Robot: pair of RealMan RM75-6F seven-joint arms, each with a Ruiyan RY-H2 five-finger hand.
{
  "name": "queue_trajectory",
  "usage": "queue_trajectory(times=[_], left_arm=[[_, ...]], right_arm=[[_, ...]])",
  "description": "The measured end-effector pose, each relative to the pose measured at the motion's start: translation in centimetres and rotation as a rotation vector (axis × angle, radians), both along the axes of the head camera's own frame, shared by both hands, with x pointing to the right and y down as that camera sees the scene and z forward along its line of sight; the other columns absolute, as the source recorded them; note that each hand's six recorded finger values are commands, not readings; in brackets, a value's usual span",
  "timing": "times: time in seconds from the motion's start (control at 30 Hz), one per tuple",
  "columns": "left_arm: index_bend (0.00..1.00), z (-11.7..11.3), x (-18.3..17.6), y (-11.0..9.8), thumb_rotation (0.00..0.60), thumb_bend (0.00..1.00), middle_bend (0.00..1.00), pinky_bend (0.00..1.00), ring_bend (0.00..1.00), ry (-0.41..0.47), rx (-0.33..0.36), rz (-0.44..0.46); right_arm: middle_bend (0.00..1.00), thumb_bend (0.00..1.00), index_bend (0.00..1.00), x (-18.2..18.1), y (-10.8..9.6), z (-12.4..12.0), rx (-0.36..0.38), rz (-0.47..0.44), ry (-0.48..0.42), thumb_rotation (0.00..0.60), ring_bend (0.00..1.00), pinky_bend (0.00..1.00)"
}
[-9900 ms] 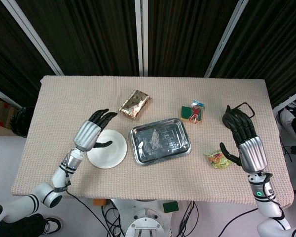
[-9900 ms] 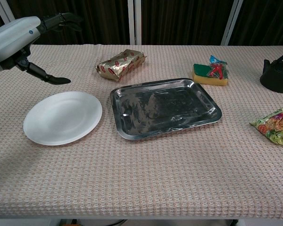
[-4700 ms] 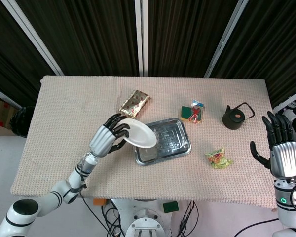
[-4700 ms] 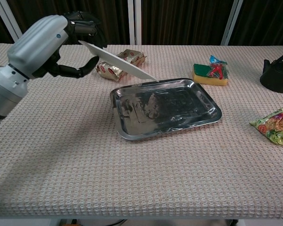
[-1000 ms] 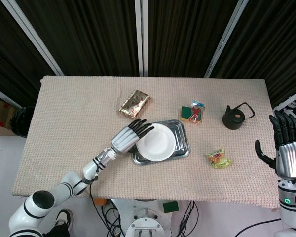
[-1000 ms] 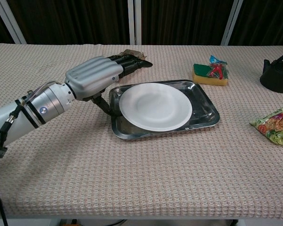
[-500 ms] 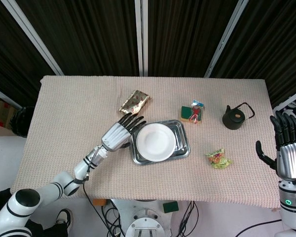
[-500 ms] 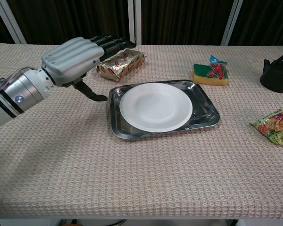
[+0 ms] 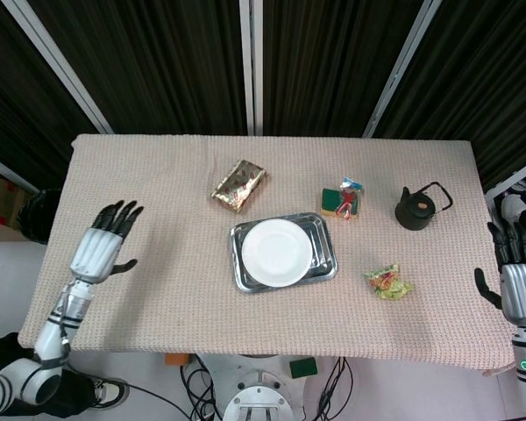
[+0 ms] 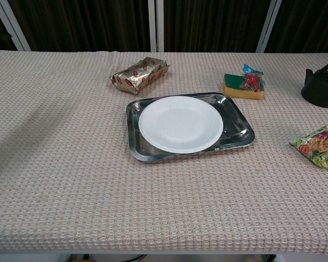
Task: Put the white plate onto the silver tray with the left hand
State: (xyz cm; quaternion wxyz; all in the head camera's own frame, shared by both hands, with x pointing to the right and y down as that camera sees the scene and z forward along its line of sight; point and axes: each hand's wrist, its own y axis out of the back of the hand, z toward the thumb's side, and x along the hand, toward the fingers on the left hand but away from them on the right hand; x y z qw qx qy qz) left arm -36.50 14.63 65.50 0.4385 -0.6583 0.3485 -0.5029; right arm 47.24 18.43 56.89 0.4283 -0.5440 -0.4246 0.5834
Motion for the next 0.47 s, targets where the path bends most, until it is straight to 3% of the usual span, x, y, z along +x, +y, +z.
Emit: queue_trajectory(times=[0.13,0.2,0.3,0.47], left_arm=[[0.02,-2.2,-4.9,3.6,0.461,0.00,0.05,0.13,0.00,-0.064,-0.056,-0.112],[0.02,-2.9,-6.0,4.7,0.450,0.00,0.05,0.13,0.00,-0.078,-0.063,-0.140],[0.02,-3.4,-6.8,5.7,0.446,0.00,0.05,0.13,0.00,-0.098,-0.060,-0.163],[0.02,-4.3,-6.9,5.8,0.437,0.00,0.05,0.13,0.00,-0.089,0.004,-0.165]], right_arm=[[0.00,0.37,0.00,2.0,1.7,1.3,-0.164,0.078,0.060,0.600,0.00,0.00],[0.00,0.37,0.00,2.3,2.5,2.0,-0.226,0.084,0.065,0.600,0.00,0.00],[0.00,0.36,0.00,2.3,2.8,2.7,-0.254,0.068,0.055,0.600,0.00,0.00],[0.00,0.36,0.00,1.4,2.5,3.6,-0.252,0.021,0.037,0.600,0.00,0.00]])
